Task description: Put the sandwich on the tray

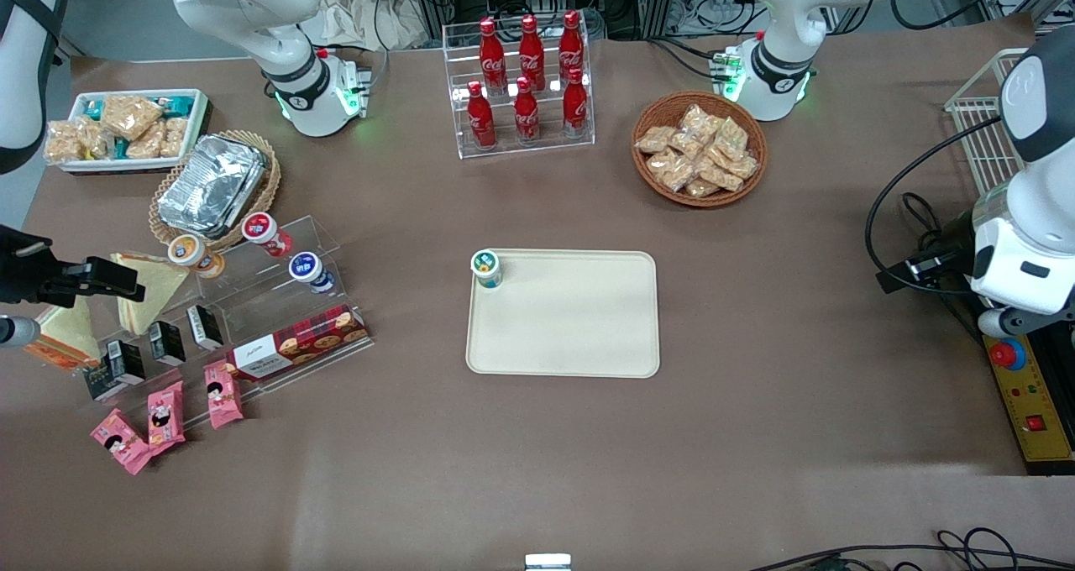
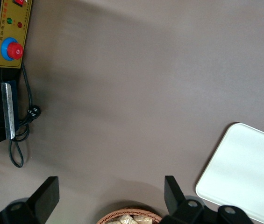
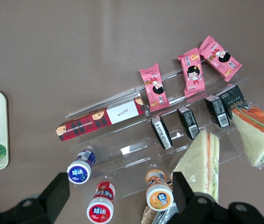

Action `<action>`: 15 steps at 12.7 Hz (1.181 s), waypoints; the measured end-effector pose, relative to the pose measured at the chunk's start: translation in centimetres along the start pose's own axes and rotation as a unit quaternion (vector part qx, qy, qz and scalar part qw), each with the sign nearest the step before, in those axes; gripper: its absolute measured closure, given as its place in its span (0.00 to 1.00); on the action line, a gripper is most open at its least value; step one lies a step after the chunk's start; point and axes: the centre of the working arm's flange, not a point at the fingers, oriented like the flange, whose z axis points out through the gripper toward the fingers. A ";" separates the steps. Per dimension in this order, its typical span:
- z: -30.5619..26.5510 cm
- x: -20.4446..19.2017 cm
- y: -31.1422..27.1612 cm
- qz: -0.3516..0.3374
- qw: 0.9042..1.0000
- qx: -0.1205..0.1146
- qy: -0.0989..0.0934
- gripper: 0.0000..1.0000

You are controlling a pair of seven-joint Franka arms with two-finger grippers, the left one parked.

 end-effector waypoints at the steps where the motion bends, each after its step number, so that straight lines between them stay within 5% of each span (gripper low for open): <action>1: 0.0 0.0 0.0 0.000 1.000 0.000 0.000 0.02; 9: 0.0 -0.1 0.7 0.006 1.000 0.000 -0.001 0.02; 15: -0.1 -1.9 10.4 -0.026 1.000 0.004 -0.001 0.02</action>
